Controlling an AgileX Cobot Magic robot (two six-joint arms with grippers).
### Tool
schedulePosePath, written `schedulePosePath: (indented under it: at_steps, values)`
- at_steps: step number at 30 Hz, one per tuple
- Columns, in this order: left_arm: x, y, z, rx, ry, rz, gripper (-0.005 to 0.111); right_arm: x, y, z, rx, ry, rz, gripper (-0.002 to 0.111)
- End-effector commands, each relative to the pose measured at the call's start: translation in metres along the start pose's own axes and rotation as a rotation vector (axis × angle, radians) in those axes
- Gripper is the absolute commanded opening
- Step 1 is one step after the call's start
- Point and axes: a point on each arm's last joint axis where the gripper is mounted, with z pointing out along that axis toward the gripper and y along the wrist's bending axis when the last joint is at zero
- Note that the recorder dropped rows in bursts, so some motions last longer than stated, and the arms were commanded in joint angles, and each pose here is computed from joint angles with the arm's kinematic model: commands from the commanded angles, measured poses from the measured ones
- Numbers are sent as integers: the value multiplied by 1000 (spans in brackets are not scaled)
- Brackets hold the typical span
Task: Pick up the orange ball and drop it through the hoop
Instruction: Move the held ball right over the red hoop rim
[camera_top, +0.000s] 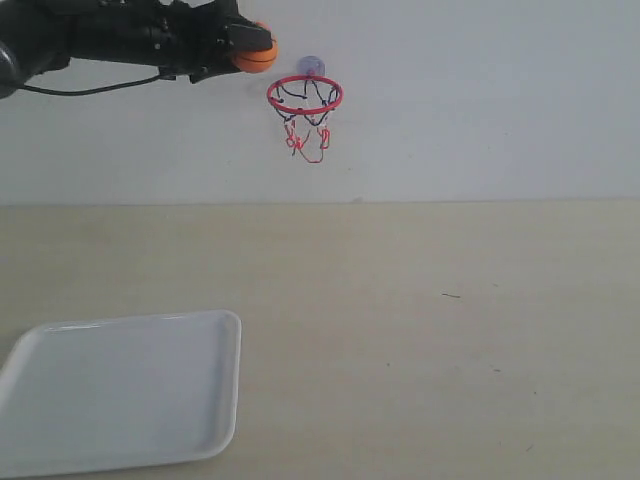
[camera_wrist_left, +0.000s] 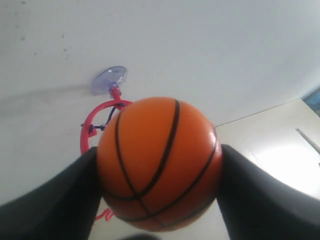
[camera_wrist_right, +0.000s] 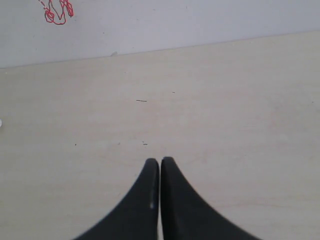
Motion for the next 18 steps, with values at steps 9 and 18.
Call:
schedulePosePath:
  at_steps: [9,18]
  values:
    - [8,-10,27,0,-59,50,6,-2,0,0,0,-18,-7,0]
    - [22,-7,44,-21,-61,74,6,-2,0,0,0,-18,-7,0]
